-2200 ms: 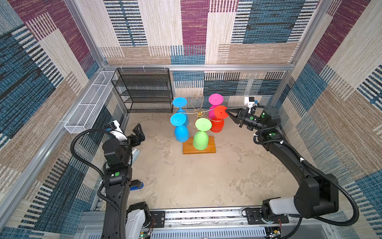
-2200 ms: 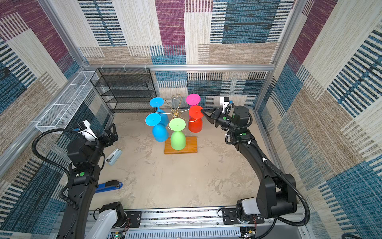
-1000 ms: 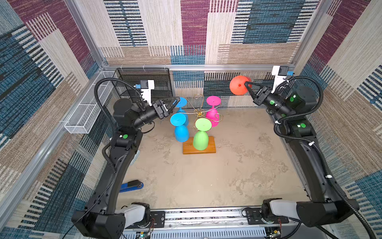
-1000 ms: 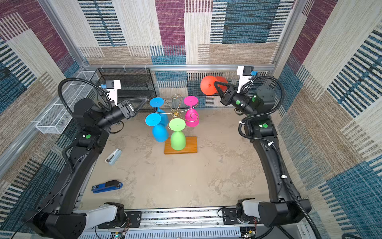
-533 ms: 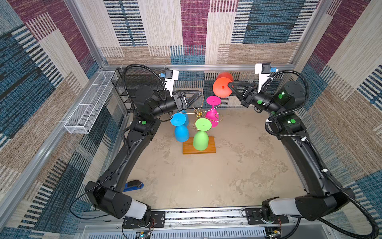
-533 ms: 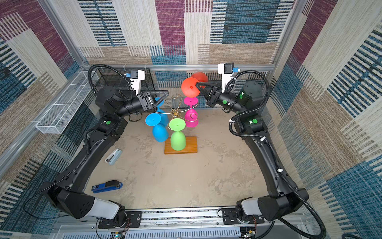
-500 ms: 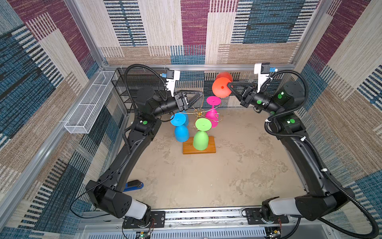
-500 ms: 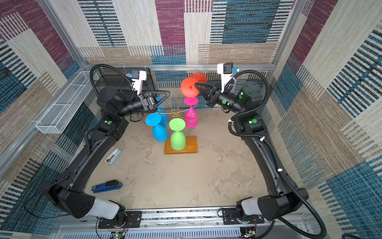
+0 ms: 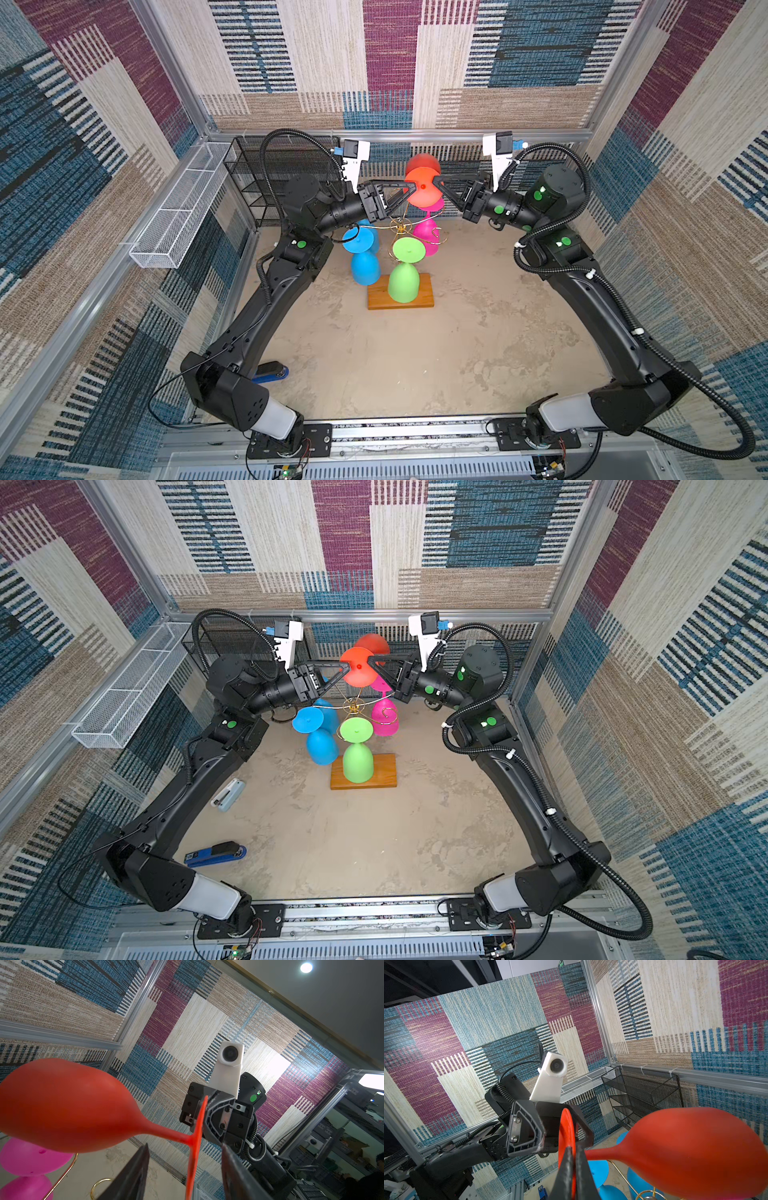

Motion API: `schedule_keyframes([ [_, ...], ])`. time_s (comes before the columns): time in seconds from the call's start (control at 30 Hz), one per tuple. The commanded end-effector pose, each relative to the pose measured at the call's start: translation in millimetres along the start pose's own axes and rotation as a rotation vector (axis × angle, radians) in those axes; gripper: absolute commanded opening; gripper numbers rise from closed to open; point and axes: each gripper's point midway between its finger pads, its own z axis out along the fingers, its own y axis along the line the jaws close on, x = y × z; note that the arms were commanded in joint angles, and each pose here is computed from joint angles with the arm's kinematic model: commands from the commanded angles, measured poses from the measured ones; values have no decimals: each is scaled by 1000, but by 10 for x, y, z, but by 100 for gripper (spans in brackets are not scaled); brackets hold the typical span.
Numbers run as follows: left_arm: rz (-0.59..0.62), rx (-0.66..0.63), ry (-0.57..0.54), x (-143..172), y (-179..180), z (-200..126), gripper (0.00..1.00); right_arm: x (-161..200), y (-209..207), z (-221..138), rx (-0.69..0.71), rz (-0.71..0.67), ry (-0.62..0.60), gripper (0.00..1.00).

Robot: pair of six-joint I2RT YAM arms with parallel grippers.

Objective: Take the wine glass off the wine glass rack
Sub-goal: Pick up the wine glass from the wine glass rack.

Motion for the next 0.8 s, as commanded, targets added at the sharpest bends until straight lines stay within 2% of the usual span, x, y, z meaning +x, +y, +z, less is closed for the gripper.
schedule_keyframes([
  [0.0, 12, 35, -23, -82, -103, 12, 50, -44, 48, 48, -23, -15, -22, 0],
  [0.13, 5, 60, -24, -92, -145, 21, 35, -53, 13, 71, -10, -15, -34, 0],
  [0.27, -2, 98, -33, -121, -205, 26, 2, -55, 7, 110, -21, -11, -32, 0],
  [0.37, -20, 130, -54, -167, -246, 28, 0, -57, -8, 107, -5, -16, -31, 1],
  [0.43, -39, 138, -76, -225, -264, 26, 0, -95, -40, 67, 42, -45, -39, 15],
  [0.53, -68, 124, -115, -335, -269, -1, 0, -197, -84, -79, 157, -124, -71, 57],
  [0.6, -98, 106, -148, -416, -261, -28, 0, -201, -140, -191, 238, -183, -79, 76],
  [0.63, -116, 93, -171, -458, -251, -47, 0, -203, -192, -272, 293, -219, -92, 90],
  [0.67, -124, 85, -191, -490, -246, -67, 0, -157, -269, -351, 349, -258, -101, 100],
  [0.77, -133, 62, -235, -556, -243, -118, 0, -78, -350, -593, 448, -420, -173, 99],
])
